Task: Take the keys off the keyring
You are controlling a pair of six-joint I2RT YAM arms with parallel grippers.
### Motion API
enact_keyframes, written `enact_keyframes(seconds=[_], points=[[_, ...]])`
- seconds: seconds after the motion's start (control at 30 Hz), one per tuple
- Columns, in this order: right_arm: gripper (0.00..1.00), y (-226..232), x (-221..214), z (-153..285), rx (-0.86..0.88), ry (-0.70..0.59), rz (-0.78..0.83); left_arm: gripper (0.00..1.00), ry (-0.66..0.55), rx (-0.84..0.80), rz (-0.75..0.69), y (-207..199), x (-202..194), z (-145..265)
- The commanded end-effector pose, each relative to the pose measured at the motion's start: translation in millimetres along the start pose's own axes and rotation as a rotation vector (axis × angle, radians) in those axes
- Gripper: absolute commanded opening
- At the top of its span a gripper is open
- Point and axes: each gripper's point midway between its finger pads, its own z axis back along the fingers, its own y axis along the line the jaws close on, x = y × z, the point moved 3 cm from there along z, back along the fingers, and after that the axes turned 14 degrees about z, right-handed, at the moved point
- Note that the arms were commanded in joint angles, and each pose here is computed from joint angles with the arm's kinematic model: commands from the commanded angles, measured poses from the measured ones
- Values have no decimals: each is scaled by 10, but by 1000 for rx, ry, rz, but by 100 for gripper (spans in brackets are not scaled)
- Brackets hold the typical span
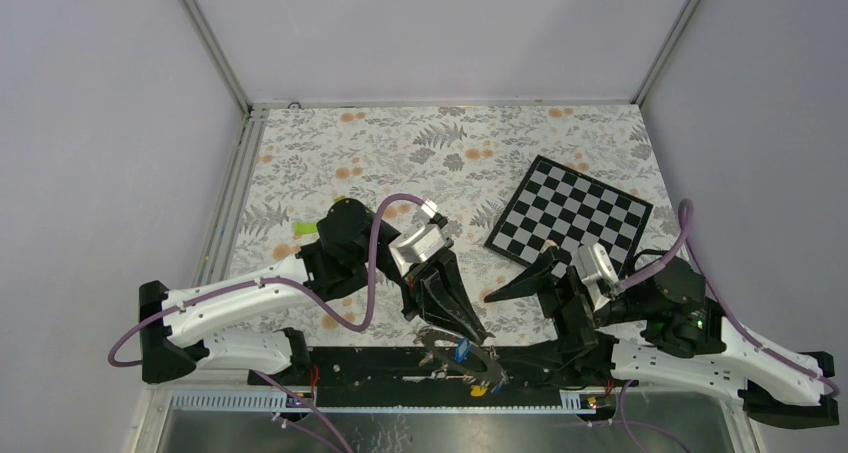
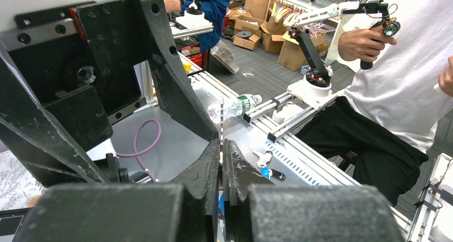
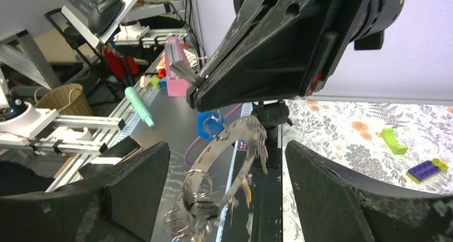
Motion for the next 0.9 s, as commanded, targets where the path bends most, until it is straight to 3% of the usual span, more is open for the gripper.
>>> enact_keyframes(seconds=[0.0,0.17,0.4,0.87], points=[[83,-123,270,-52,-71,-100,-9,4,-46,-37,-118,-175,271,-27],[68,-173,166,-117,-89,-68,-36,3,-44,-40,-118,-181,272,-27],[66,-96,171,-195,-17,-91,-61,3,-44,-42,-121,-184,271,-29],[60,-7,-43,-294,67,-19,-131,2,-42,-44,-130,-187,273,-26]])
